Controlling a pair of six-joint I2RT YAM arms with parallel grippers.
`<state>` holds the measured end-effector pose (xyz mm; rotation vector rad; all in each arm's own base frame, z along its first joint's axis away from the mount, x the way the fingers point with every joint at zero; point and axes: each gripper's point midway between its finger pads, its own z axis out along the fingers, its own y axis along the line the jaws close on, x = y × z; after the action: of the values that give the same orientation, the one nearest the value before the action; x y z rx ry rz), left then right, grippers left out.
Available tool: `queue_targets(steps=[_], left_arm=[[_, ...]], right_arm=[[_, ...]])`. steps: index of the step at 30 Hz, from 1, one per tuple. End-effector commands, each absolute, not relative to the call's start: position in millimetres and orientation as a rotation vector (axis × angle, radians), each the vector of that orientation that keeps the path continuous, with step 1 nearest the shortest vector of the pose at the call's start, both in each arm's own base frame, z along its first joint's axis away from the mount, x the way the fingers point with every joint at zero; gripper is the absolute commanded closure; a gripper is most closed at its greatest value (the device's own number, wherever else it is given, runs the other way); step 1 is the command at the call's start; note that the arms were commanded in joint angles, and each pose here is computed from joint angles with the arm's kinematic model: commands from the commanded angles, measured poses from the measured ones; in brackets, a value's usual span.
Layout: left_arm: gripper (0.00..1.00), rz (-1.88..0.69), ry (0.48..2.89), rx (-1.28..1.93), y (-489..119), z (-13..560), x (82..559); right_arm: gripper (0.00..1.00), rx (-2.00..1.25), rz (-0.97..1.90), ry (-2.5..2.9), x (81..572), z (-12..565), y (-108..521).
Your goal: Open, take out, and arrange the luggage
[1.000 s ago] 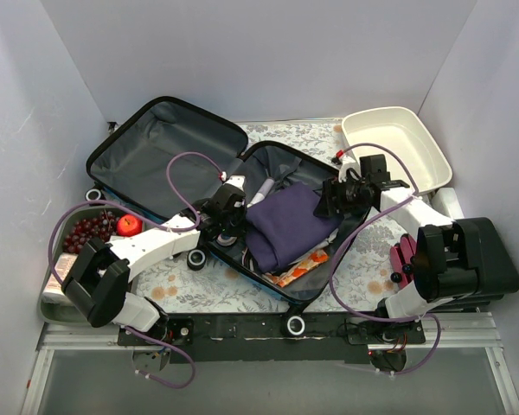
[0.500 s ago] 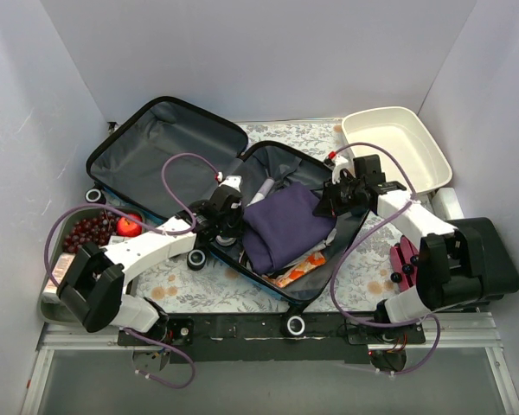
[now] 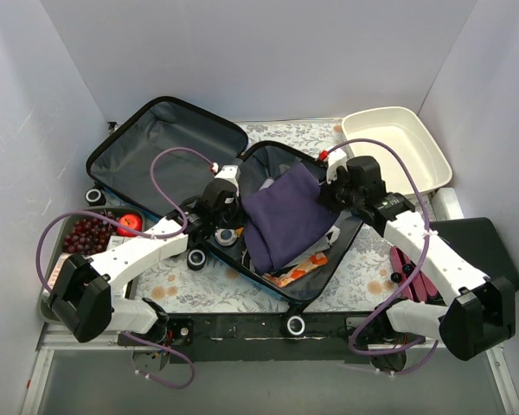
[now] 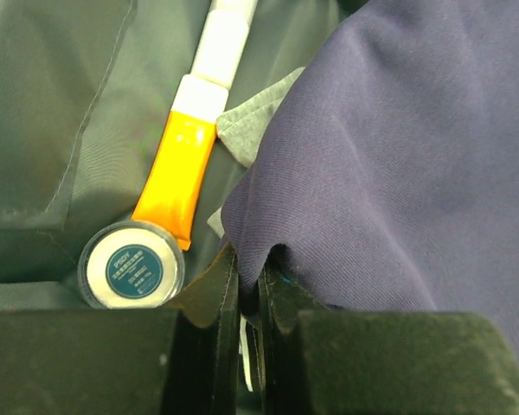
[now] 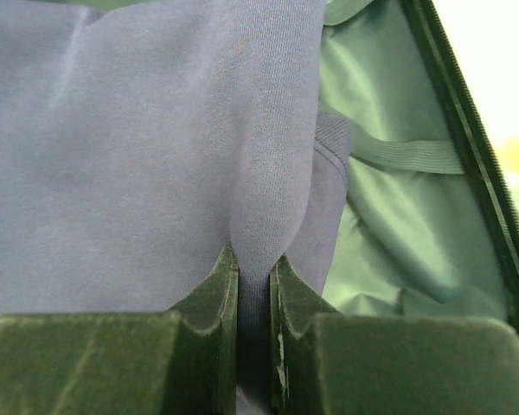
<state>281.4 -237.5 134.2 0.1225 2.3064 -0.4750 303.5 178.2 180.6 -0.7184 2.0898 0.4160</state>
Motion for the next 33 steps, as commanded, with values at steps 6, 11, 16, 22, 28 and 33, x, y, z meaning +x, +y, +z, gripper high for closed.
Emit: queue_targets(steps=[6, 11, 16, 22, 28, 33], left_arm=[[0.61, -0.606, 2.212, 0.174, -273, 172, 305], [0.10, -0.592, 2.219, 0.159, -273, 169, 308], [0.02, -0.567, 2.189, 0.099, -257, 179, 302], [0.02, -0.569, 2.124, 0.016, -235, 204, 291], [0.02, -0.547, 2.079, -0.070, -217, 222, 286], [0.02, -0.535, 2.047, -0.099, -209, 232, 285]], right_arm=[[0.99, -0.616, -0.030, 1.762, 354, 246, 136], [0.99, -0.581, -0.090, 1.610, 366, 281, 134], [0.99, -0.496, -0.204, 1.499, 370, 319, 122], [0.99, -0.471, -0.426, 1.467, 374, 343, 111], [0.99, -0.185, -0.558, 1.465, 385, 378, 85], [0.99, 0.038, -0.721, 1.436, 393, 408, 67]])
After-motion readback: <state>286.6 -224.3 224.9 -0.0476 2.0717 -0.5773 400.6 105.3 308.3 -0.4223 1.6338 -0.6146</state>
